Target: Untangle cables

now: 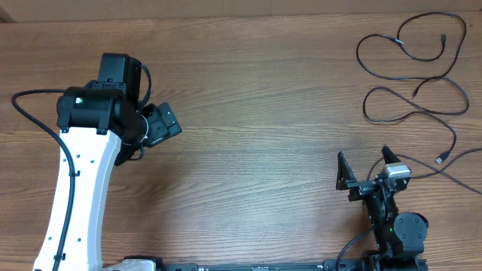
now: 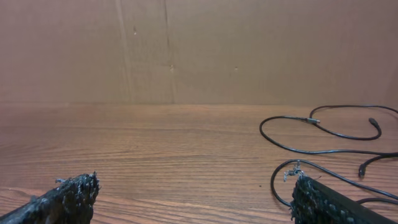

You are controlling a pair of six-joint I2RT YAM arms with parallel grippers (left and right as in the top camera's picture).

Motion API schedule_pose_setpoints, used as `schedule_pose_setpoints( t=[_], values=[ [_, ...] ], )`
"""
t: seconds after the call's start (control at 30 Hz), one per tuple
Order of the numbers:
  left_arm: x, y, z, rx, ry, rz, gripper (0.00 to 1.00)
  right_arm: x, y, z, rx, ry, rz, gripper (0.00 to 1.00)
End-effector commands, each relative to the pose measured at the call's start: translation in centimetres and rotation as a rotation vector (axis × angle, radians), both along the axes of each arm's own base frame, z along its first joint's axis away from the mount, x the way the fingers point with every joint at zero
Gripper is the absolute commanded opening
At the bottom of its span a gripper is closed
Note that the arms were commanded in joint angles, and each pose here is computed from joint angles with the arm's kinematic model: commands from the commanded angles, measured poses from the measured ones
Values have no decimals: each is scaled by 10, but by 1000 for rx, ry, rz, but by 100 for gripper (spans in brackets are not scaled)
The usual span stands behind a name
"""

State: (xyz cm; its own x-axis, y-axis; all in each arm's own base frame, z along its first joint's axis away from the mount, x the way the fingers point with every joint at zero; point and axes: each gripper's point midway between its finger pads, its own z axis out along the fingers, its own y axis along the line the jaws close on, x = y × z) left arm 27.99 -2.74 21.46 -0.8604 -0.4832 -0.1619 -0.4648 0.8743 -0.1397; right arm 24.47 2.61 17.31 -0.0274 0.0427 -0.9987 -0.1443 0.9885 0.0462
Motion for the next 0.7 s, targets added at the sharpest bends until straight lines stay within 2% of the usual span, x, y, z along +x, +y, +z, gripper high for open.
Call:
schedule_pose_setpoints(
  t=[0.0,0.3,0.47,0.67],
  values=[
    [3,2,8,10,-30,-8,99,0,-1,-1,-5,-6,-8,100],
    [-2,7,19,33,-78,0,100,0,-1,-1,-5,-6,-8,100],
    [-21,9,19,34,-115,-8,100,0,-1,-1,-5,-6,-8,100],
    [-19,-3,6,9,-299,-161,100,0,-1,-1,-5,-6,-8,100]
  ],
)
